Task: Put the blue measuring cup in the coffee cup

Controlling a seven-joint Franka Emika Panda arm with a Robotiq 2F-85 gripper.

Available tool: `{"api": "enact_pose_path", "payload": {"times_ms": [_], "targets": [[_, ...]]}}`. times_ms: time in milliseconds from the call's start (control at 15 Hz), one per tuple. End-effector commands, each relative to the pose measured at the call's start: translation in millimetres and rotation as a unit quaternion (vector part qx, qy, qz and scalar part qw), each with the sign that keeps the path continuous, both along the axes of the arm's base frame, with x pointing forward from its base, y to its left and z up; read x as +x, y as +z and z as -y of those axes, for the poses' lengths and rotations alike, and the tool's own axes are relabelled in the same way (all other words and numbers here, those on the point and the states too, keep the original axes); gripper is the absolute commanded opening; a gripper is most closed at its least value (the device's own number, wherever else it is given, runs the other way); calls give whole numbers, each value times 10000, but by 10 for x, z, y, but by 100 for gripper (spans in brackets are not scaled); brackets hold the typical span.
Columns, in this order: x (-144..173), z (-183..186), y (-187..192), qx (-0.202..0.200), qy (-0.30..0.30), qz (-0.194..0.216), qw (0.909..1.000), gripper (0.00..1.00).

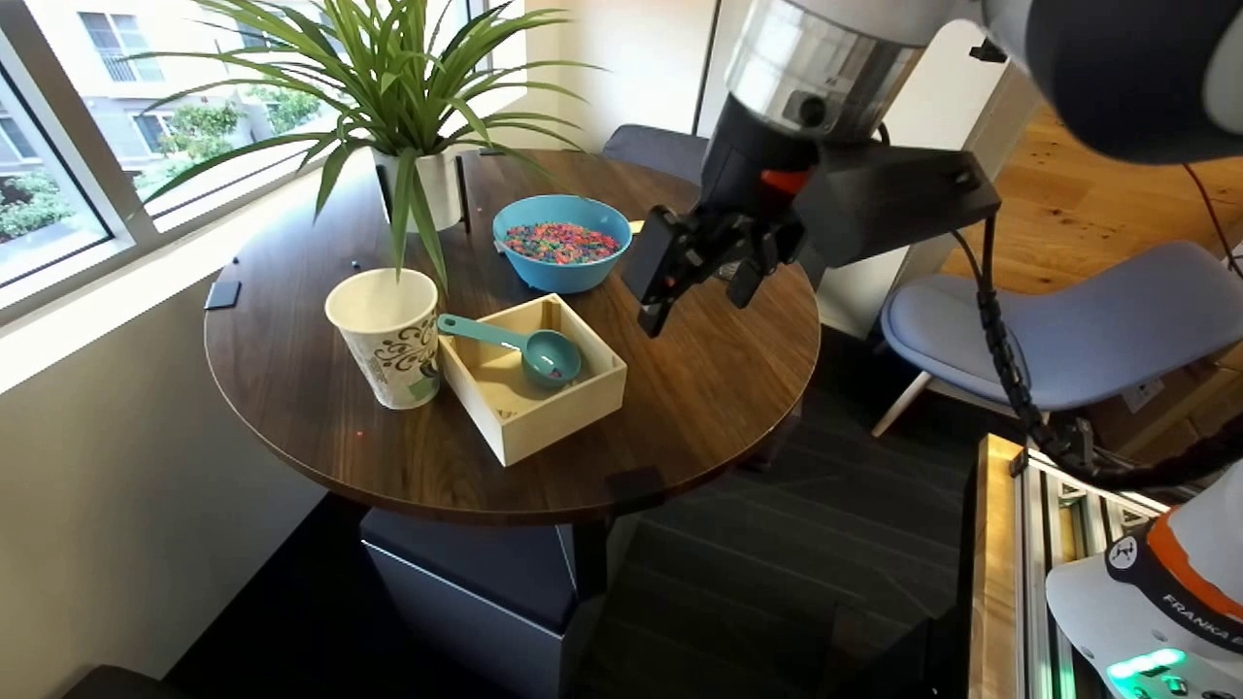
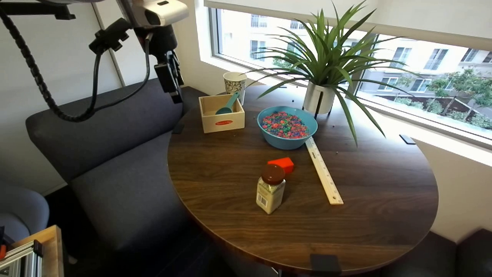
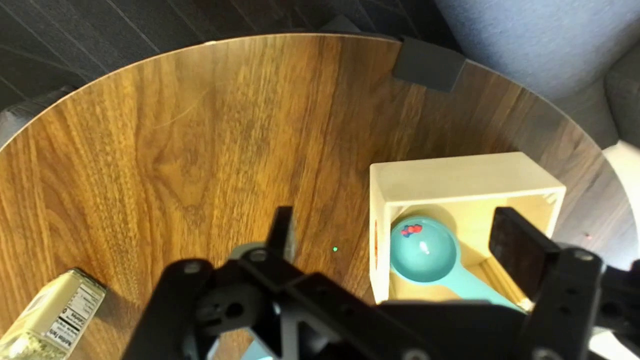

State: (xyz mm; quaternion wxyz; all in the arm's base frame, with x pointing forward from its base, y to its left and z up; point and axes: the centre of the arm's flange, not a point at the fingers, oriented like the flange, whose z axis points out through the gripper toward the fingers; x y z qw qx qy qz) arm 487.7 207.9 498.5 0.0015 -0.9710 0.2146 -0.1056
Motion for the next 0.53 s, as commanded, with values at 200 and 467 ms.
{"api": "enact_pose_path", "payload": {"times_ms": [200, 467], "targets": [[279, -68, -169, -70, -555, 34, 9984, 100], [335, -43, -175, -47, -573, 25, 9983, 100]]}}
